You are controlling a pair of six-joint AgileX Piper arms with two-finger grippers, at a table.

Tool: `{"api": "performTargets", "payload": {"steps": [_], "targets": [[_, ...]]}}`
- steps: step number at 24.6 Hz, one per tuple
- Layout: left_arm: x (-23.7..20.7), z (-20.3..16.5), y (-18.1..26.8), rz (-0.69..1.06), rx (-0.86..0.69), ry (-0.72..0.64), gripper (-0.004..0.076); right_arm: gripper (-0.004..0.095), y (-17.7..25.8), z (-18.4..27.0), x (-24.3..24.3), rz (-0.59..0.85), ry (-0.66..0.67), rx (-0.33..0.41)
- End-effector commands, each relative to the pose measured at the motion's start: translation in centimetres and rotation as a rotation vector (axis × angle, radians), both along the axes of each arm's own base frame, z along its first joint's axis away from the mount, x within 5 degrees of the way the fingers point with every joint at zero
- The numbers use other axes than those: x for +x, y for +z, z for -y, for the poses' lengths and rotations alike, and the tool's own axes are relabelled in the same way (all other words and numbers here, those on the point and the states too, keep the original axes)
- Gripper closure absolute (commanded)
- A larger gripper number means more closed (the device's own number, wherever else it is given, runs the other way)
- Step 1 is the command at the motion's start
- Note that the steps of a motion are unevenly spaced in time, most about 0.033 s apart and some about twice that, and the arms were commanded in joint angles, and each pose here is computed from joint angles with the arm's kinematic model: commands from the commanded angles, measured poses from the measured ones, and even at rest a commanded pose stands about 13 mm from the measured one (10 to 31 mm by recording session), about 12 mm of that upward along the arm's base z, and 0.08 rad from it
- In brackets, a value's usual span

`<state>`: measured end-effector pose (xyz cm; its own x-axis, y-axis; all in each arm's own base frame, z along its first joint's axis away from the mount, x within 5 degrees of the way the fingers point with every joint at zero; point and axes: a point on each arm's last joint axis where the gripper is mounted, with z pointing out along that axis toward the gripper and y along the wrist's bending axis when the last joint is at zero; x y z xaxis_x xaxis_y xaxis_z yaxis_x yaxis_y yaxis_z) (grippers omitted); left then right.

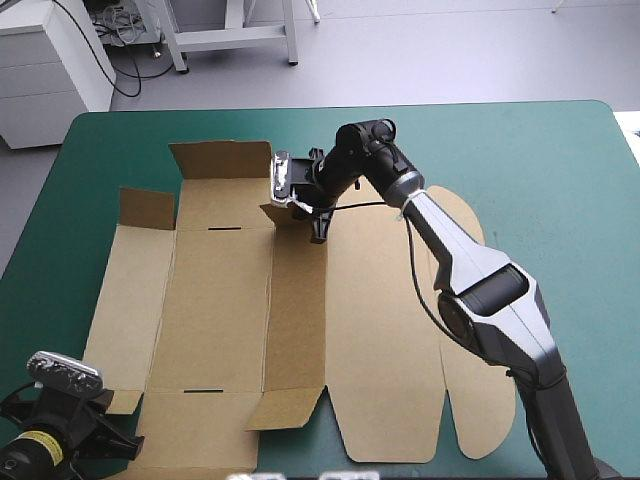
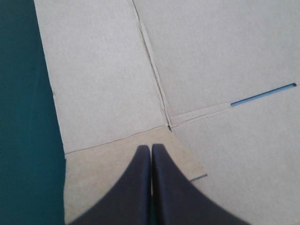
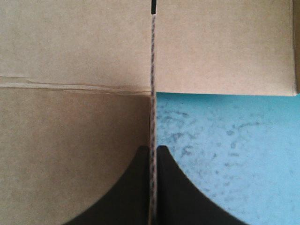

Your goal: Fold the box

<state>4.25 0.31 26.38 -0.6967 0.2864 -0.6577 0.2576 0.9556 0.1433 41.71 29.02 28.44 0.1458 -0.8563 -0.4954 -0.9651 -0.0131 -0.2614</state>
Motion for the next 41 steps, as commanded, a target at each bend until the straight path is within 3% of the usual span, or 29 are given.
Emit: {"api": "performTargets", "payload": {"steps": [1,5,10,17,20,24,29,41], "targets": [[0.4,0.2,0.8,0.048,-0.016,-0.004,0.0734,0.0928,4.5,-0.6,-1.7,0.067,0.003,0.107],[0.4,0.2,0.8,0.048,-0.016,-0.004,0.0734,0.0928,4.3,-2.2,-2.9,0.049,0.016,0.105],[0.4,0.2,0.8,0.048,-0.016,-0.004,0.0734,0.0928,2.8,-3.1,-2.9,-0.001,-0.07,0.06],[0.4,0.2,0.8,0.048,-0.014,-0.007,0.0734,0.0927,-1.5,-3.3,-3.5,-0.093,-0.017,-0.037],[0.4,0.2,0.8,0.049,-0.006,-0.015,0.0734,0.0927,-1.5,-3.3,-3.5,-0.079,0.012,-0.035],[0.4,0.2,0.8,0.049,-0.011,-0.01,0.0734,0.0927,-1.1,-4.0,-3.8,-0.042,0.115,0.029],[0.4,0.2,0.8,0.049,-0.01,-0.011,0.0734,0.0927,-1.0,-4.5,-4.1,0.008,0.197,0.025],[0.4,0.2,0.8,0.049,-0.01,-0.011,0.0734,0.0927,-0.9,-5.4,-4.4,0.047,0.208,0.044]]}}
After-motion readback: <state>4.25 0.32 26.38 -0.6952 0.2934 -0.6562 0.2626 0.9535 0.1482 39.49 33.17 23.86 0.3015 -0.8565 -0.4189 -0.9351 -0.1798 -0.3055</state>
